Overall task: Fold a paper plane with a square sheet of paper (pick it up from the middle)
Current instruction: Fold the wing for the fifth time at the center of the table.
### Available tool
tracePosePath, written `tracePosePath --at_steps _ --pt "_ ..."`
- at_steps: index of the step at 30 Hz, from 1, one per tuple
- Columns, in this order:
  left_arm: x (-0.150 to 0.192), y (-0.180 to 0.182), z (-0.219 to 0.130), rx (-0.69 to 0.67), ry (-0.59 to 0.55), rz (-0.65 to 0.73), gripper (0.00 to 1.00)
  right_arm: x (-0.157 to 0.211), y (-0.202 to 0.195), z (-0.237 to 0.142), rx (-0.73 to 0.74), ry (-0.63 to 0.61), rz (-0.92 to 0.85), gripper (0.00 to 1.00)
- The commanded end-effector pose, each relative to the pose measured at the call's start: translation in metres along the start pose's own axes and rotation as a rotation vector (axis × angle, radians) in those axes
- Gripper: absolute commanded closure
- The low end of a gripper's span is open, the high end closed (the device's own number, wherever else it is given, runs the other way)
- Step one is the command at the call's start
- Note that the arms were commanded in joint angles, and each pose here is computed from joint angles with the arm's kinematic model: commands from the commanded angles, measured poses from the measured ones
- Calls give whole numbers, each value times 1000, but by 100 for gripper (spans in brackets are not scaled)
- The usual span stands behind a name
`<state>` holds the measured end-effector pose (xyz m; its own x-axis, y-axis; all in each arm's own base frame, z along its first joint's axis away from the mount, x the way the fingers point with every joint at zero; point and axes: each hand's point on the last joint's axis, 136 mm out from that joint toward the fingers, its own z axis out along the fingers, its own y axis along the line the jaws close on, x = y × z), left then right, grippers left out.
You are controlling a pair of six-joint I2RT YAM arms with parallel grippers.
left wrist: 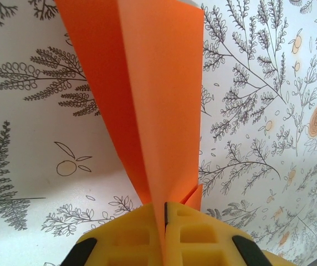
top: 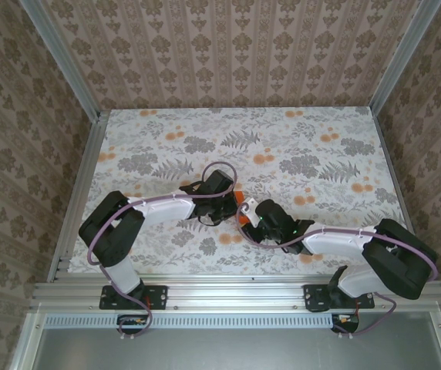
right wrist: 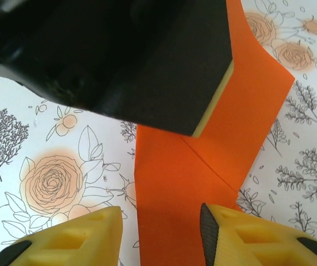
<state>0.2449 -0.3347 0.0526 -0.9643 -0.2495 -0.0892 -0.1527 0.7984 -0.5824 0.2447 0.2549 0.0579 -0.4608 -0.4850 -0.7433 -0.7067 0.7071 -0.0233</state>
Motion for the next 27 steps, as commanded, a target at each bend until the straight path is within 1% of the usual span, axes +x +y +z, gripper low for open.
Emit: tracePosePath --at_steps 1,5,6,7,11,14,19,21,24,27 --pt "2 -8 -4 14 11 6 98 -3 0 6 22 22 -66 55" --pt "2 -8 -4 15 13 5 98 3 6 11 20 52 -91 54" --pt "3 -8 -5 15 13 7 98 4 5 12 32 56 -94 56" --pt "3 -8 -5 15 13 6 98 5 4 14 46 60 -96 59" --pt "3 -7 -5 11 15 5 98 4 1 13 66 51 -72 76" --pt "3 -7 -5 9 14 6 98 6 -1 11 79 50 -52 83" --pt "3 -8 -6 11 13 5 98 12 -6 11 107 66 -38 82" --pt "3 -8 -6 12 14 7 98 13 -7 11 109 69 -38 74" --pt "3 -9 -6 13 15 8 98 15 -8 12 117 75 -35 74" --pt "3 -10 -6 16 15 9 98 18 -9 13 123 86 -29 80"
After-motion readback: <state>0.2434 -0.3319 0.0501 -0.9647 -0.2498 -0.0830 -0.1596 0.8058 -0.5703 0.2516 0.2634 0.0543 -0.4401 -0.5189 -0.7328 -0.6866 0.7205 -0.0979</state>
